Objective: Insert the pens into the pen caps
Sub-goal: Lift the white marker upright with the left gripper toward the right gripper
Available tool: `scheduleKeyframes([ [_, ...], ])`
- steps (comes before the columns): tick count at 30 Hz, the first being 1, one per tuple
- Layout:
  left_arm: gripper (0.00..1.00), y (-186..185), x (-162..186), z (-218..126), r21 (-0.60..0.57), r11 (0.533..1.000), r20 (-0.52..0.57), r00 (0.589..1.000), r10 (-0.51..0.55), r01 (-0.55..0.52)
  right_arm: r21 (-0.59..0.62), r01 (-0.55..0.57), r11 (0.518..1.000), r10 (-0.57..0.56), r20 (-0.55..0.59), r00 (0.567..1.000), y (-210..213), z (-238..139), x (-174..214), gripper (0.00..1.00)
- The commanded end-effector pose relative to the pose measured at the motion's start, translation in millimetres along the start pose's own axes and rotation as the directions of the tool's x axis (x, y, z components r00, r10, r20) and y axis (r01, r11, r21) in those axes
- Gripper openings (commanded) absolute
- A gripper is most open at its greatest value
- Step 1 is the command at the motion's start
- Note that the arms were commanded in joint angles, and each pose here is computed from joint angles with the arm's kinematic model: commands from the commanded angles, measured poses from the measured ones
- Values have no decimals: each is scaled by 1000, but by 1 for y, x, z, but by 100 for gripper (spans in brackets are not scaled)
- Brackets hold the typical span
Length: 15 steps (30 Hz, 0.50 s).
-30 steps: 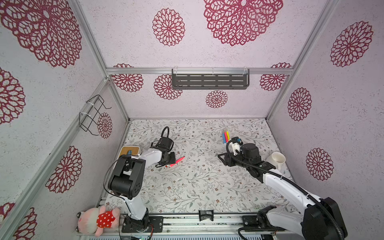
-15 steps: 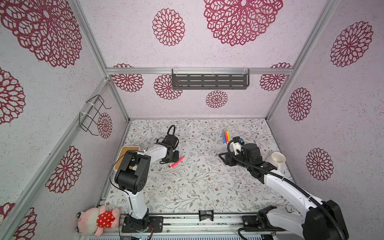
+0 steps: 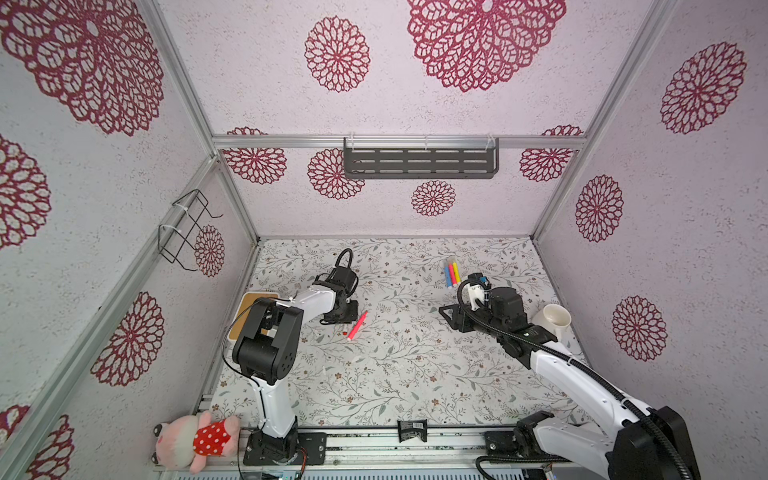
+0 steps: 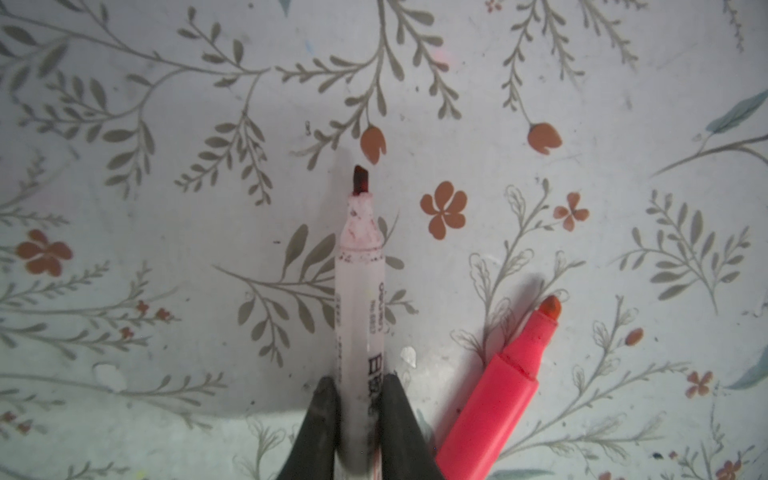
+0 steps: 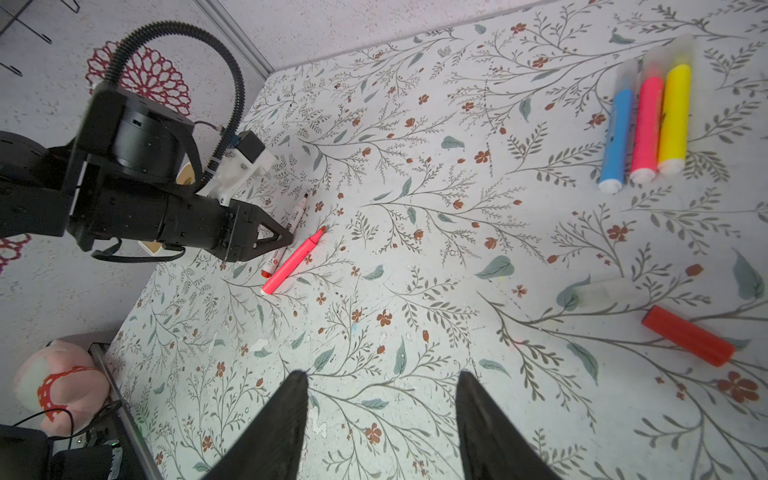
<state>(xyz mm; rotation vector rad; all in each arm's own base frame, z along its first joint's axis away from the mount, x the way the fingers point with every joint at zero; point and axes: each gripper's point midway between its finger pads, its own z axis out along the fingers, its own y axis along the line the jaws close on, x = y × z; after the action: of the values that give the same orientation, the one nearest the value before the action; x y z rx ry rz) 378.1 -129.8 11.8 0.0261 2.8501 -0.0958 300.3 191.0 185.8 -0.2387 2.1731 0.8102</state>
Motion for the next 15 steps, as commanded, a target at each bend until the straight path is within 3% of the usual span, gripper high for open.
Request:
scheduleKeyframes([
  [1,5,-6,9,-5,41,998,-3,999,39,-39,-5,1,1000,0,59,998,7,-12,-19,59],
  [9,5,-24,-13,-65,167,983,207,977,42,-78,-55,0,998,4,73,997,19,-21,-20,59],
  [12,5,-35,-15,-90,249,962,292,956,34,-110,-103,-11,995,18,59,998,25,-20,-16,59],
  [15,7,-59,-12,-119,370,910,384,923,33,-186,-175,-29,984,38,48,998,34,-17,-10,59],
])
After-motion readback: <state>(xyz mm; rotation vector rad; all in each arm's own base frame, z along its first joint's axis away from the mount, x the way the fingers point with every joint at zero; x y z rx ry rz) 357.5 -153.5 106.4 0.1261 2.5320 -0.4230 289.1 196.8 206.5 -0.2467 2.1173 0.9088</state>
